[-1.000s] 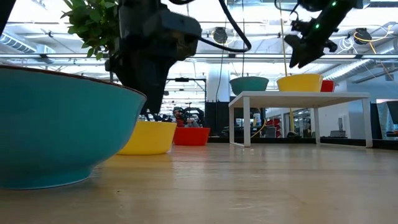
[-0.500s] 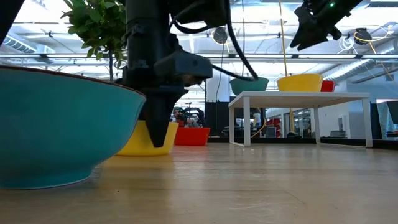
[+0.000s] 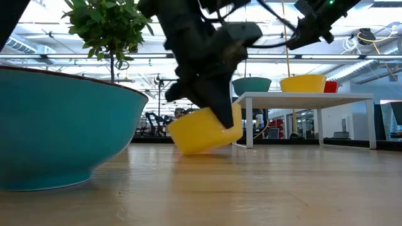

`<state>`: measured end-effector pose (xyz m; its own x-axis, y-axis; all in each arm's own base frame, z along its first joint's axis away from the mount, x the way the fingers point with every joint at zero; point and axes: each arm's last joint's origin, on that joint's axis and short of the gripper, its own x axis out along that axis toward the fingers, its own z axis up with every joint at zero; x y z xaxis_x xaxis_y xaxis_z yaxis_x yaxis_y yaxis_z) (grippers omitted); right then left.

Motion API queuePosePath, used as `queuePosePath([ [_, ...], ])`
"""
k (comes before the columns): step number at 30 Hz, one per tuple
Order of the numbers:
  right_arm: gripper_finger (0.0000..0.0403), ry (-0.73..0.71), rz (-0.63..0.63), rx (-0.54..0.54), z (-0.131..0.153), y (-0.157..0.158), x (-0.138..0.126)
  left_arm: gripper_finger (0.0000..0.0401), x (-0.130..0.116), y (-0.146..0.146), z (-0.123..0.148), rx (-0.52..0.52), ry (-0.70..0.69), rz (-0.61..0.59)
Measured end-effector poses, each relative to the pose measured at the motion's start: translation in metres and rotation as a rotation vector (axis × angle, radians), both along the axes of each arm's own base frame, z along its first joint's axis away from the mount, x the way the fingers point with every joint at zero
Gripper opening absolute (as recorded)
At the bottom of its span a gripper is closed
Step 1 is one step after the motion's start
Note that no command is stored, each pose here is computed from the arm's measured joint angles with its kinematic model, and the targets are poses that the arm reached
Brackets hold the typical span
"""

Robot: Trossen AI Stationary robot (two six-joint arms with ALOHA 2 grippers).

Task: Pick & Place Mini bowls
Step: Stack the yellow bowl on the yellow bowl on the shelf

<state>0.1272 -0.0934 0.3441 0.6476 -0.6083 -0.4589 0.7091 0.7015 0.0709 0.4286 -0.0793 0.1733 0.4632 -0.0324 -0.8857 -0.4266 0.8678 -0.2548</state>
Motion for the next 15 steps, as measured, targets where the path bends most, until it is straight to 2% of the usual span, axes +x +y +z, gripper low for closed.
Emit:
queuePosePath([
  [7, 0.0075, 0.041, 0.094, 0.034, -0.008, 0.006, 0.019, 0.0012, 0.008, 0.037, 0.000, 0.013, -0.030, 0.059],
  [15, 0.0091, 0.044, 0.175, 0.032, -0.011, 0.014, 0.036, 0.0013, 0.025, 0.058, 0.002, -0.010, -0.188, 0.108],
])
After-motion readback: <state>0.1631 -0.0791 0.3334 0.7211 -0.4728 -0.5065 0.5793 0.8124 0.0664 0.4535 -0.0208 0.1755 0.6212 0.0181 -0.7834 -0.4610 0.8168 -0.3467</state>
